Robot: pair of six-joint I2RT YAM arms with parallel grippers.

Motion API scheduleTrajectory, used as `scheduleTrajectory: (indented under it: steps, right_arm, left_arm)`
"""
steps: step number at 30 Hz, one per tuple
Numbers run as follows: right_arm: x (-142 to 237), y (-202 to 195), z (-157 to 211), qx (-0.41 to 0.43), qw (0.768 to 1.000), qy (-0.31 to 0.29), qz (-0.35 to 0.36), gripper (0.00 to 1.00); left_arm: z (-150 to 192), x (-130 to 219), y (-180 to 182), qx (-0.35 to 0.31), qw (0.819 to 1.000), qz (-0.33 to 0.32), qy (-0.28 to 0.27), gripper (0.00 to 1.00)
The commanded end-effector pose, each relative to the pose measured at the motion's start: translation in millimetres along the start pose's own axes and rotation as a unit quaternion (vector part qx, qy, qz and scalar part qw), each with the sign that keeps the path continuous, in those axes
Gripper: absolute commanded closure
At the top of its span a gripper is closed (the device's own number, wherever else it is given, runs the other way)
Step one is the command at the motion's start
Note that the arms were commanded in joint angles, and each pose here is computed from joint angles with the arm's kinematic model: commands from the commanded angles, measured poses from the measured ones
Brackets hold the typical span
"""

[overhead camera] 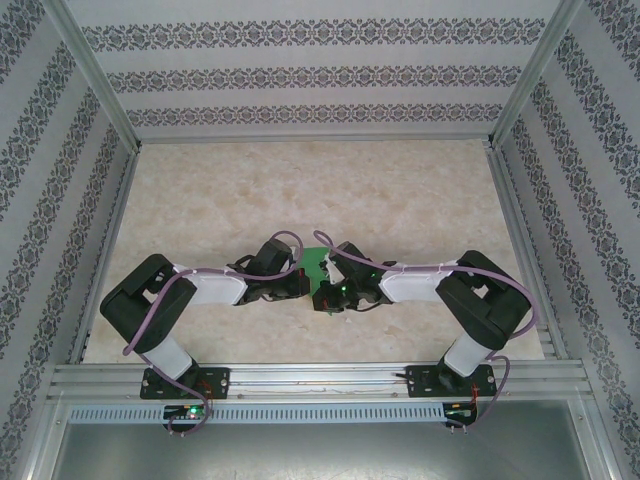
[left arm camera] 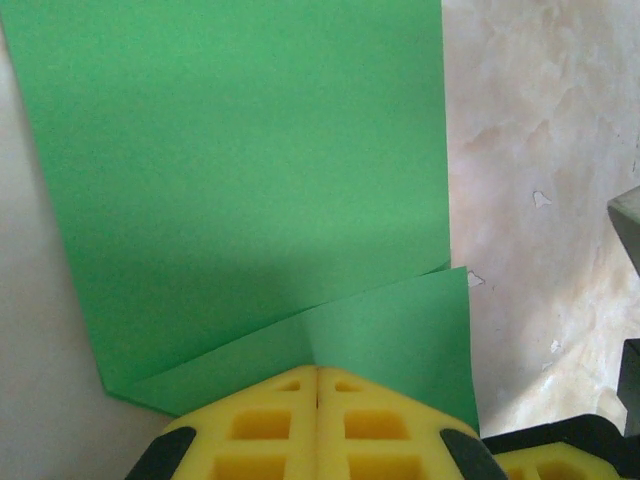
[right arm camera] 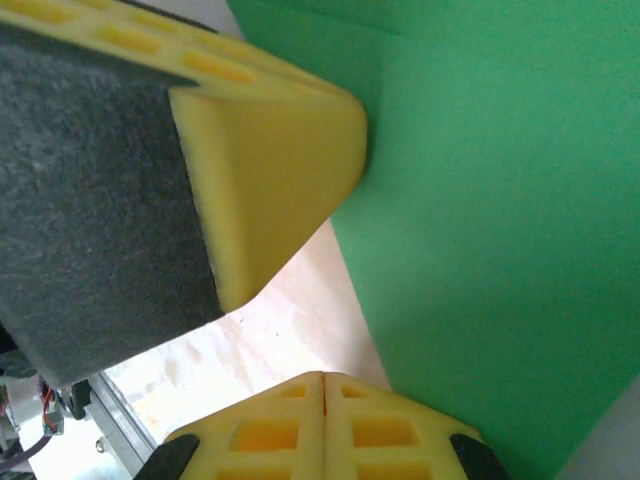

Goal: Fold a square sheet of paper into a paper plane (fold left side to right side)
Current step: Fold the triangle at the center of the table.

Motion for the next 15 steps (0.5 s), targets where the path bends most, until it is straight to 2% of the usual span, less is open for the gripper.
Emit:
scheduleTrajectory:
  steps: [1,15]
  right_arm:
    - [1,7,-13,0.002,1.000,-0.022,-0.004,1.00]
    - [-3,-10,-19,-0.010,0.999,-0.029,0.029,1.00]
  left_arm:
    - [43,-6,37,0.023,0.993,-0.087,0.076,1.00]
    - [43,-6,39,0.018,0.992,-0.094,0.078,1.00]
Point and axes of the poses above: each hand's point on the last joint's axis, 136 mm out from that joint toward the fingers, its own x axis back along the fingers, its own y axis along the line the jaws close on, z = x × y, the point moved 3 cm from there along x, back along the fingers, and after that the axes turned 14 degrees about -x, right-handed, at the moved point
